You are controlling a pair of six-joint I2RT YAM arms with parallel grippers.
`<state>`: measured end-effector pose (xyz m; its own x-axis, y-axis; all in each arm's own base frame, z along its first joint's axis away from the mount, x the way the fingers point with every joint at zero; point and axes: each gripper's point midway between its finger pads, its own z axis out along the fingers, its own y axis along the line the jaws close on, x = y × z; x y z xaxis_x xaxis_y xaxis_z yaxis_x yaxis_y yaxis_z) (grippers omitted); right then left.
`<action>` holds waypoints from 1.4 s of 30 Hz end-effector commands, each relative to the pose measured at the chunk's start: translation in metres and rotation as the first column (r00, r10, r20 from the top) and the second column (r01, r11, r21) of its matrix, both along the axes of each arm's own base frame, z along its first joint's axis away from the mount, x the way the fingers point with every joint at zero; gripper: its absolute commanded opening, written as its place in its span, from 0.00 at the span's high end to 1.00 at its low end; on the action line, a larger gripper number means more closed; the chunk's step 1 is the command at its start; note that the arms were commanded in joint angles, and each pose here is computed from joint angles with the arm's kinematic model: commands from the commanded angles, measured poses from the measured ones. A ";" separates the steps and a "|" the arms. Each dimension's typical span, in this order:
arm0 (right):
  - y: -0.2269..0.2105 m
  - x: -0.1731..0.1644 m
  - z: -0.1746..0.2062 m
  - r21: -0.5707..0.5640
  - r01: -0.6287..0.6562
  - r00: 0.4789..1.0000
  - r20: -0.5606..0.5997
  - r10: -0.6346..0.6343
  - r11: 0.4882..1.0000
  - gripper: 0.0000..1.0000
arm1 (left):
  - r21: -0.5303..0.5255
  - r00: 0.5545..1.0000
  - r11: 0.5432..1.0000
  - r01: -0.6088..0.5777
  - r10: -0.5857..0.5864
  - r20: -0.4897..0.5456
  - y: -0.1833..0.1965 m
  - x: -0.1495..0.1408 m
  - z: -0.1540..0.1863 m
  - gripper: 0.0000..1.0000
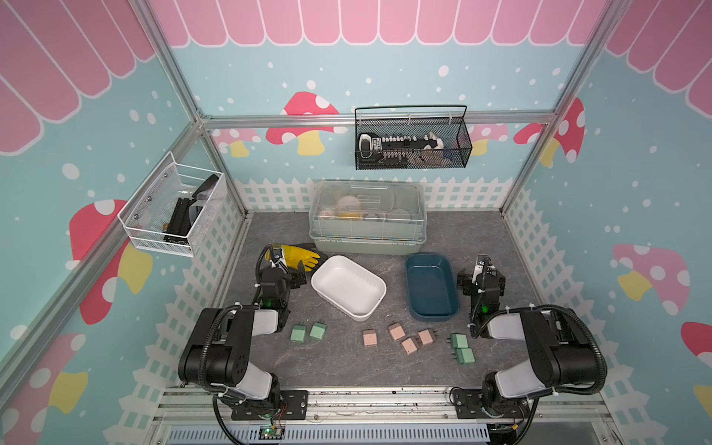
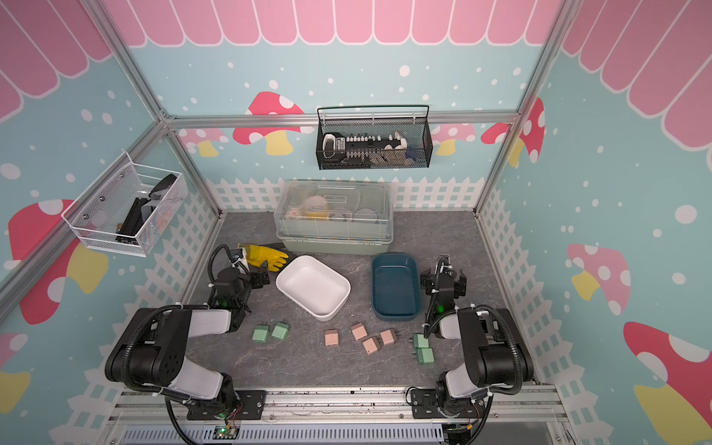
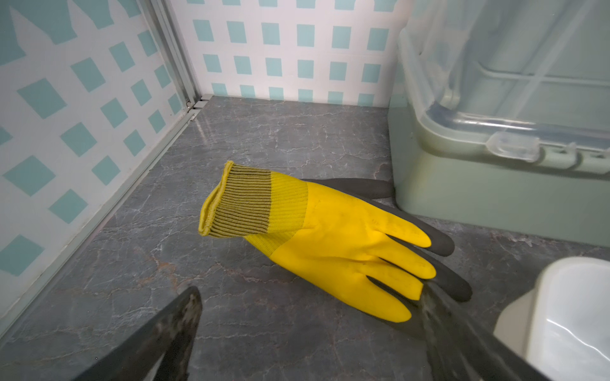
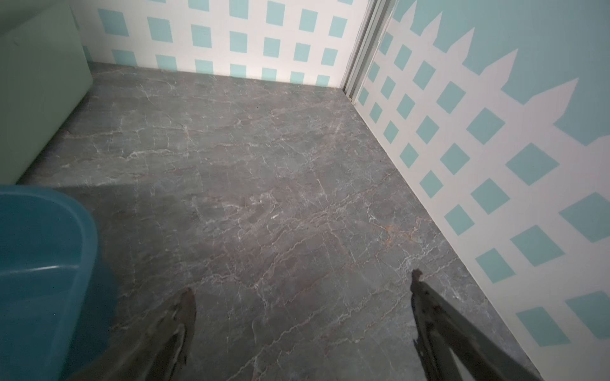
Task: Place the plugs by color into the storage box
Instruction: Pick up the plug from the center of the board.
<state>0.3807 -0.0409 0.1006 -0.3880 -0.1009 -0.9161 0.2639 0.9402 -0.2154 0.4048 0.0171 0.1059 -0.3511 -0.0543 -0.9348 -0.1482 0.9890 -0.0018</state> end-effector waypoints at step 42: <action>0.085 -0.049 -0.005 0.311 0.018 0.810 -0.561 0.169 0.950 0.01 | -0.347 0.601 0.748 -0.566 0.086 -0.795 -0.053 -0.186 -0.078 0.09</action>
